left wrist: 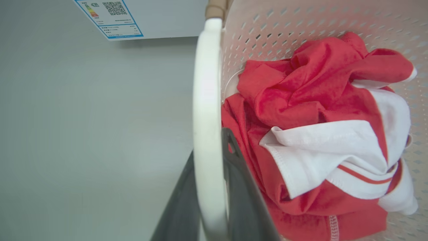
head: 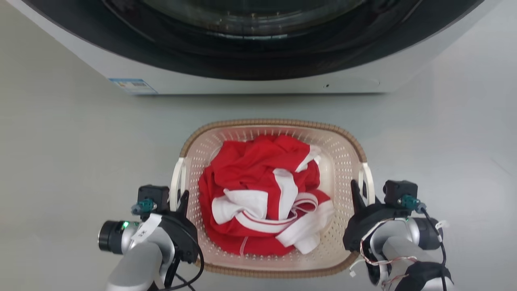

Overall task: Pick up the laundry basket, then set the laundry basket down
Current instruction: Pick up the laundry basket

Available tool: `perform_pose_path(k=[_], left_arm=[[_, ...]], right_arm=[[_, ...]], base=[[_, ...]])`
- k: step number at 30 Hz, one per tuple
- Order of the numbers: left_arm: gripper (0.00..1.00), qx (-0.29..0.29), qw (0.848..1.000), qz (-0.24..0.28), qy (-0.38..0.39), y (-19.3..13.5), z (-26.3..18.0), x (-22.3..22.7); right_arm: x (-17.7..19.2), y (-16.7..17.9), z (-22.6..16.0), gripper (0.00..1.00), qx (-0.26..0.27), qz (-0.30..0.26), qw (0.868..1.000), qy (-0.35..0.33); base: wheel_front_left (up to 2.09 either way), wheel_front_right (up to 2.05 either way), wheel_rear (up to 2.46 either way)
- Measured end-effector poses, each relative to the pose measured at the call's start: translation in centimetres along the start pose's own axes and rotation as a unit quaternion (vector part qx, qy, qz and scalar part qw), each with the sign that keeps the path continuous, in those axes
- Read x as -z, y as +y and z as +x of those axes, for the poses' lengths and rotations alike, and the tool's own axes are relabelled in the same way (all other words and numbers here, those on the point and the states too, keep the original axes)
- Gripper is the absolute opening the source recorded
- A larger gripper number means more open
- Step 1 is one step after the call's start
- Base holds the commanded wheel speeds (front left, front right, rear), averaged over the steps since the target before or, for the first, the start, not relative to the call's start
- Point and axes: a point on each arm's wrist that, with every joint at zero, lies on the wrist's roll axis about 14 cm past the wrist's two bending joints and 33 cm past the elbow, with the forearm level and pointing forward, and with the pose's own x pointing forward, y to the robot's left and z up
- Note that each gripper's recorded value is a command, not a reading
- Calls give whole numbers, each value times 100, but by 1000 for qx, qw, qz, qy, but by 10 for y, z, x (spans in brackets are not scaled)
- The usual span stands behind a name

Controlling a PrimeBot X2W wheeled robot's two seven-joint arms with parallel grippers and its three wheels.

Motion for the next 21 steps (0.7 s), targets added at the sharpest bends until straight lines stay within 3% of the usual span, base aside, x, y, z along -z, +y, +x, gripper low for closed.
perform_pose_path(k=[21], left_arm=[[0,7,1000,-8,22,-15,-83,43]], right_arm=[[30,25,-91,0,-10,16,999,27]], base=[[0,0,0]])
